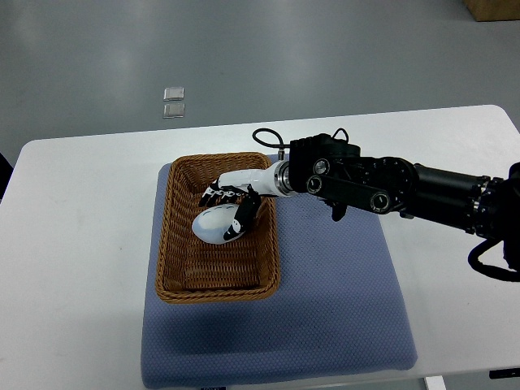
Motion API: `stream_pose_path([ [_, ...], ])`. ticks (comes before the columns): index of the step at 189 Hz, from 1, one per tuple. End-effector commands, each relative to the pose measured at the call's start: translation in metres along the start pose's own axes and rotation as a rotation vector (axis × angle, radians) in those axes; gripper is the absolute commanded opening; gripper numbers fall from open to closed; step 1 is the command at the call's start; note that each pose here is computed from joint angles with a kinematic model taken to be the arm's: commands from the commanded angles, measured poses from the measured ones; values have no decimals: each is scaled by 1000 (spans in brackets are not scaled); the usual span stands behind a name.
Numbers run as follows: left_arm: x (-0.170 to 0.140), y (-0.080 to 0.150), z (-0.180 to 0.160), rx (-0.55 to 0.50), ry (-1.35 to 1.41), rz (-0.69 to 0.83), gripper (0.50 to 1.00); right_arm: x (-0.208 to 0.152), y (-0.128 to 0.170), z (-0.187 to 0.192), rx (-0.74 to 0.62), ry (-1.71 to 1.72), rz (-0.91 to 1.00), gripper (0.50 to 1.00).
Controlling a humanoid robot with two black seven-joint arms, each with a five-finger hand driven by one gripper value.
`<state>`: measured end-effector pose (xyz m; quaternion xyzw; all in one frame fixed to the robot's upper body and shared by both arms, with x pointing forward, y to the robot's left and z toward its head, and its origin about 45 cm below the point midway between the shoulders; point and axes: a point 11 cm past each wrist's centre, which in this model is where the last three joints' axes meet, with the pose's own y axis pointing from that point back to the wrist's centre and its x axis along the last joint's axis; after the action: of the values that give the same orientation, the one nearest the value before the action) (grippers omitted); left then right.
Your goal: Place blue toy in brown basket
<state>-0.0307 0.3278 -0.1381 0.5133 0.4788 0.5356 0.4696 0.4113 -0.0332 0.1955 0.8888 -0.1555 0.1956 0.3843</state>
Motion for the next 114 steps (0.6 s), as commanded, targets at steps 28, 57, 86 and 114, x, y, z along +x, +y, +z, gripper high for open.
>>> stream_pose_path([
  [28,0,0,0,0,0,0,1000,12,4,-14,30,3,15,899],
  [57,0,0,0,0,-2,0,1000,32,12,-37,101,-40,58,901],
  [86,0,0,0,0,-2,0,1000,73,38,-39,167,-138,153,903],
  [114,0,0,0,0,-2,0,1000,123,85,-13,258,-347,307,903],
])
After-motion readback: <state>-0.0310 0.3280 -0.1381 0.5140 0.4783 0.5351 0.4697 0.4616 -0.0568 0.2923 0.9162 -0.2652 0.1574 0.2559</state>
